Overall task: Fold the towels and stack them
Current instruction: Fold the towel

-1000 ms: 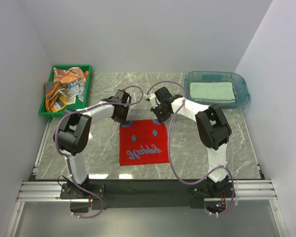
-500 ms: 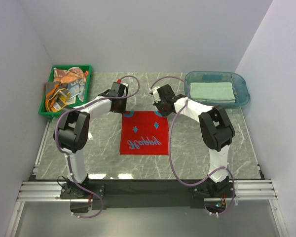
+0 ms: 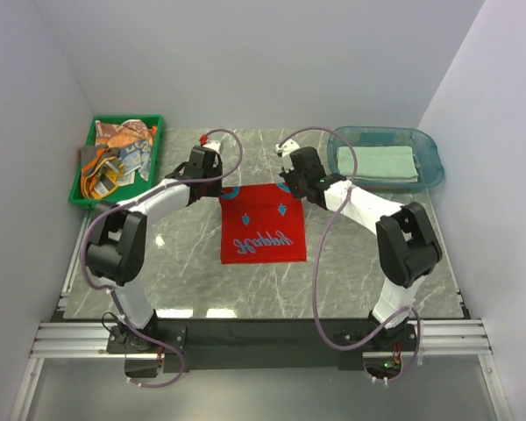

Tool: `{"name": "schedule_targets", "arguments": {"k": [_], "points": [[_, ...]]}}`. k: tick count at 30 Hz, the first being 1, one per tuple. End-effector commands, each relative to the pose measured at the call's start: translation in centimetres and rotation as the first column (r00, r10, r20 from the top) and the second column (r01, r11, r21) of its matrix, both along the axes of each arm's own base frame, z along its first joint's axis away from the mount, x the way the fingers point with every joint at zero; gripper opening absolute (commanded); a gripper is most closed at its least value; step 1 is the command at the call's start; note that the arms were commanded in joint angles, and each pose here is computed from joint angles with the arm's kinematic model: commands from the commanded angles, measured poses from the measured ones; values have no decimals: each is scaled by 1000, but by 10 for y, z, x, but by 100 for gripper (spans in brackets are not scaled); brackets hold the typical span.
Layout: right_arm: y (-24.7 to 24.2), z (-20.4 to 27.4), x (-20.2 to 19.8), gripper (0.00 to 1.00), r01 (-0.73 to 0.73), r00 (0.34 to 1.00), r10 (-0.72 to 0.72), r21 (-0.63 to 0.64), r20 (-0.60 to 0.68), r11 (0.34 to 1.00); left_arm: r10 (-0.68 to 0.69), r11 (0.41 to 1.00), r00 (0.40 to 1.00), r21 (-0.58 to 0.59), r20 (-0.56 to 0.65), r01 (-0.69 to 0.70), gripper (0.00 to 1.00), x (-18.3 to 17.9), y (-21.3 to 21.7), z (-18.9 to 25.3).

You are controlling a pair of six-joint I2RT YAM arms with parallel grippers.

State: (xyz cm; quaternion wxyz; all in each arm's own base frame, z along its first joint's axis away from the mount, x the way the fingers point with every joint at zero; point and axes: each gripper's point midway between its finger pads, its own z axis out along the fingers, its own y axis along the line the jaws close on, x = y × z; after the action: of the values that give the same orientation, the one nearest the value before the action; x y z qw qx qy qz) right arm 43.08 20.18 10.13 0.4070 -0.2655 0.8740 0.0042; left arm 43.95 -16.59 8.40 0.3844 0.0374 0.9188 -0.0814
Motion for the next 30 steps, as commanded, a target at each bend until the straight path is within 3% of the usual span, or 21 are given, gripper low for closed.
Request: {"name": "schedule_targets", "arguments": {"k": [1,7,17,30], "points": [[-35,10,-2,0,110,993,-108,-36,51,993,106,994,990,-7,91,-105,1,1,26,32],[-40,7,-19,0,140,988,-141,16,56,990,124,989,990,-95,74,-117,1,-24,16,33],[-50,7,-49,0,173,983,-176,54,48,983,201,970,979,-143,24,-196,1,-67,15,18],[-59,4,-79,0,211,976,-212,45,38,977,240,959,971,-155,0,-237,1,-85,23,22]]}}
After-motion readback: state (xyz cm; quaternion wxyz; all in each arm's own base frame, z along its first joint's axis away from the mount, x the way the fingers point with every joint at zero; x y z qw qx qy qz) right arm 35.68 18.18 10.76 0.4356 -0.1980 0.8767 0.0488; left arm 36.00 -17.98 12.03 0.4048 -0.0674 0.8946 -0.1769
